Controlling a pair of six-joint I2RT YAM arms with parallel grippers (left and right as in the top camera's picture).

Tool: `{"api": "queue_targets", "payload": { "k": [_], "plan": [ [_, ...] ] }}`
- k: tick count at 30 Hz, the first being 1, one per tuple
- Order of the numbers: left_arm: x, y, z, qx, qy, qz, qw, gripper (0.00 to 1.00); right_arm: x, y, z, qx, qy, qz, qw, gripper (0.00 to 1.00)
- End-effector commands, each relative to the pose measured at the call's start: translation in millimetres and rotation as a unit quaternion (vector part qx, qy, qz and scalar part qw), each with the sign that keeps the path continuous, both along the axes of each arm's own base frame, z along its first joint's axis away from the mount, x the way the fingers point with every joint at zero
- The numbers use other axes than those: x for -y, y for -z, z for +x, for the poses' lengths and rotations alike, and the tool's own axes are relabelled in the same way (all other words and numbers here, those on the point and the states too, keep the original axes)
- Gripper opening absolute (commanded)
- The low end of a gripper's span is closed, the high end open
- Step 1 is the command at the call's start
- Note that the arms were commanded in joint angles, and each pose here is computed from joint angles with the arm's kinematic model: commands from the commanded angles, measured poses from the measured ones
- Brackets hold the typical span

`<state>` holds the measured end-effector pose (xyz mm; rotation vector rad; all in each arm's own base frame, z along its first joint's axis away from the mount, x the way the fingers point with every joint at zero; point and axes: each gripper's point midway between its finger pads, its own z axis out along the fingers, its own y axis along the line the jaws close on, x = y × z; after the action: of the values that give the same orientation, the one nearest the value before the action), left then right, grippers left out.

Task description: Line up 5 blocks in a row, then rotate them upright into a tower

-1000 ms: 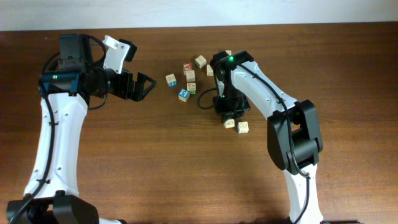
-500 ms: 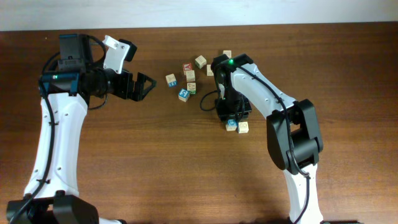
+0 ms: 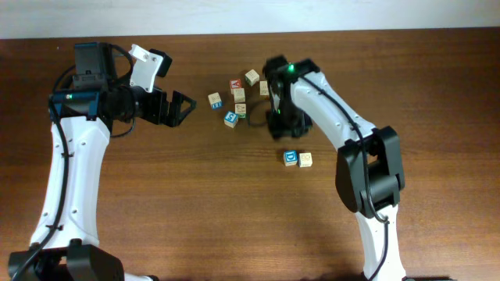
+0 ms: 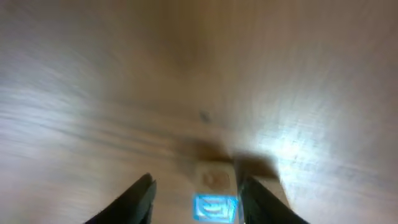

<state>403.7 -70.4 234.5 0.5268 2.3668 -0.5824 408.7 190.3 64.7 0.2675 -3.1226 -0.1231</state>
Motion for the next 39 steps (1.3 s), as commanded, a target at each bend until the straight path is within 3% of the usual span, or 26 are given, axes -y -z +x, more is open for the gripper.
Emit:
{"api": "queue_targets", "payload": {
  "k": [1, 4, 8, 11, 13, 19, 26, 36, 39],
  "plan": [
    [-0.1, -6.9, 3.4, 0.011, 0.005, -0.005, 1.0, 0.99, -9.4, -50.4, 56.8, 0.114, 0.019, 0.043, 0.992, 0.53],
    [-0.1, -7.2, 3.4, 0.011, 0.005, -0.005, 1.0, 0.99, -22.1, -69.0, 98.3, 0.198, 0.034, 0.081, 0.976, 0.53],
    [-0.1, -7.1, 3.4, 0.011, 0.005, -0.005, 1.0, 0.99, -26.1, -59.1, 127.5, 0.243, 0.055, 0.079, 0.965, 0.53],
    [0.1, -7.2, 3.4, 0.011, 0.005, -0.005, 1.0, 0.99, -30.6, -34.0, 140.8, 0.246, 0.059, 0.079, 0.964, 0.56],
    [-0.1, -7.0, 3.4, 0.011, 0.005, -0.005, 1.0, 0.99, -33.4, -14.7, 147.6, 0.245, 0.058, 0.079, 0.964, 0.65],
    [-0.1, -7.1, 3.4, 0.011, 0.005, -0.005, 1.0, 0.99, -36.4, 31.1, 157.2, 0.237, 0.055, 0.073, 0.967, 0.67],
    [-0.1, -6.9, 3.4, 0.011, 0.005, -0.005, 1.0, 0.99, -34.7, 36.0, 164.2, 0.25, 0.053, 0.065, 0.965, 0.59],
    [-0.1, -6.9, 3.4, 0.011, 0.005, -0.005, 1.0, 0.99, -34.6, 37.9, 161.0, 0.243, 0.052, 0.063, 0.966, 0.34],
    [-0.1, -6.9, 3.4, 0.011, 0.005, -0.005, 1.0, 0.99, -34.4, 35.5, 160.5, 0.243, 0.052, 0.063, 0.966, 0.31]
  ]
}}
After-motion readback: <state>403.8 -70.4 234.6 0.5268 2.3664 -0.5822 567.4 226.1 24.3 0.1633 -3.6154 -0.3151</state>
